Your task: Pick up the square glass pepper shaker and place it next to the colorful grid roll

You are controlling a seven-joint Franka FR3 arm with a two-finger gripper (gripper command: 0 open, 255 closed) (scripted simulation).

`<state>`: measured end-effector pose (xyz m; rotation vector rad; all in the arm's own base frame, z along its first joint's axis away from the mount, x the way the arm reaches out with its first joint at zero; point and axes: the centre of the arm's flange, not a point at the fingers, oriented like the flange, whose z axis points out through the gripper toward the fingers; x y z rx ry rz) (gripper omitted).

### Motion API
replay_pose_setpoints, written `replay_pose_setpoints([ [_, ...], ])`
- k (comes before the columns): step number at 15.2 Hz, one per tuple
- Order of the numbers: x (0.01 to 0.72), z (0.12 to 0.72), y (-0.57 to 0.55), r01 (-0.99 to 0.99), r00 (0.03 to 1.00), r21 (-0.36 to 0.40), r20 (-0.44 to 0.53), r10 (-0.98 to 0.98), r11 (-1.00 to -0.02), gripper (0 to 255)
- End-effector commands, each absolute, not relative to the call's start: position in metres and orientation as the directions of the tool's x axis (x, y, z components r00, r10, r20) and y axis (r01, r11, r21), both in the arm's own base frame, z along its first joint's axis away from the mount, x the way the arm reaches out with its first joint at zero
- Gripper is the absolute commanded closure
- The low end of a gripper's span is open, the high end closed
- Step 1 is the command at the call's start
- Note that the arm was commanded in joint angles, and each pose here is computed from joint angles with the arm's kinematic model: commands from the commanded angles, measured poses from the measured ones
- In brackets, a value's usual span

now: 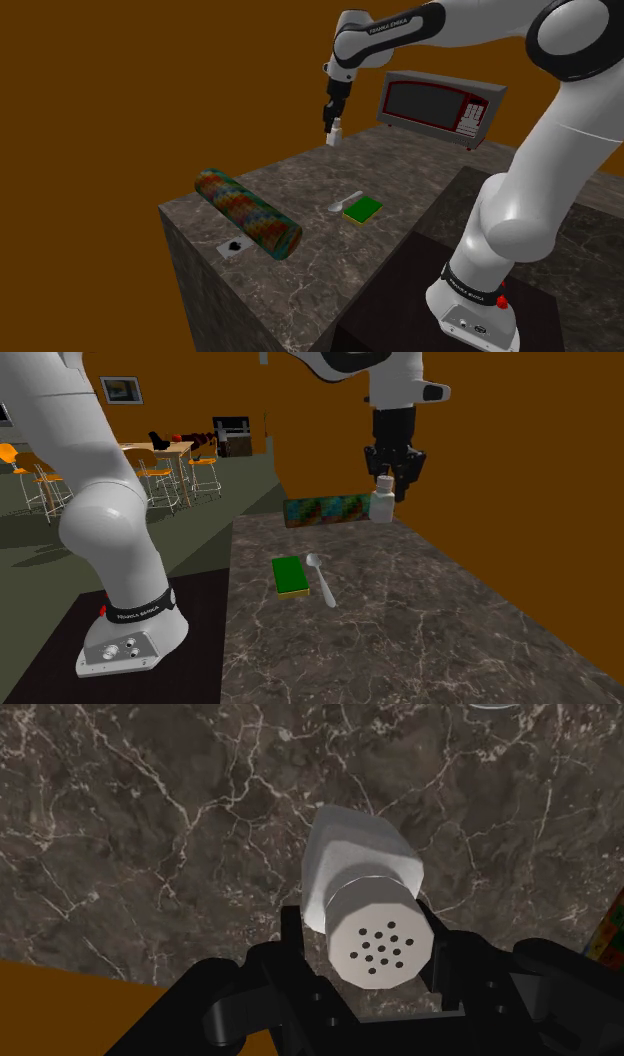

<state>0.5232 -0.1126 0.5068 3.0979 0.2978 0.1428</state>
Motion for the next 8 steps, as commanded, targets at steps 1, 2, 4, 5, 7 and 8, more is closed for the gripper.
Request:
replay_pose_setpoints([
  [1, 0.536, 0.509, -0.089, 0.188, 0.978, 0.034, 0.089, 0.190, -0.982, 255],
  [2, 0.542, 0.509, -0.077, 0.188, 0.978, 0.034, 0.089, 0.190, -0.982, 255],
  [4, 0.556, 0.509, -0.054, 0.188, 0.978, 0.034, 0.089, 0.190, -0.982, 255],
  [5, 0.562, 0.509, -0.043, 0.188, 0.978, 0.034, 0.089, 0.190, -0.982, 255],
  [7, 0.575, 0.509, -0.020, 0.188, 0.978, 0.034, 0.089, 0.190, -0.982, 255],
  [8, 0.582, 0.509, -0.009, 0.188, 0.978, 0.034, 0.089, 0.190, -0.982, 255],
])
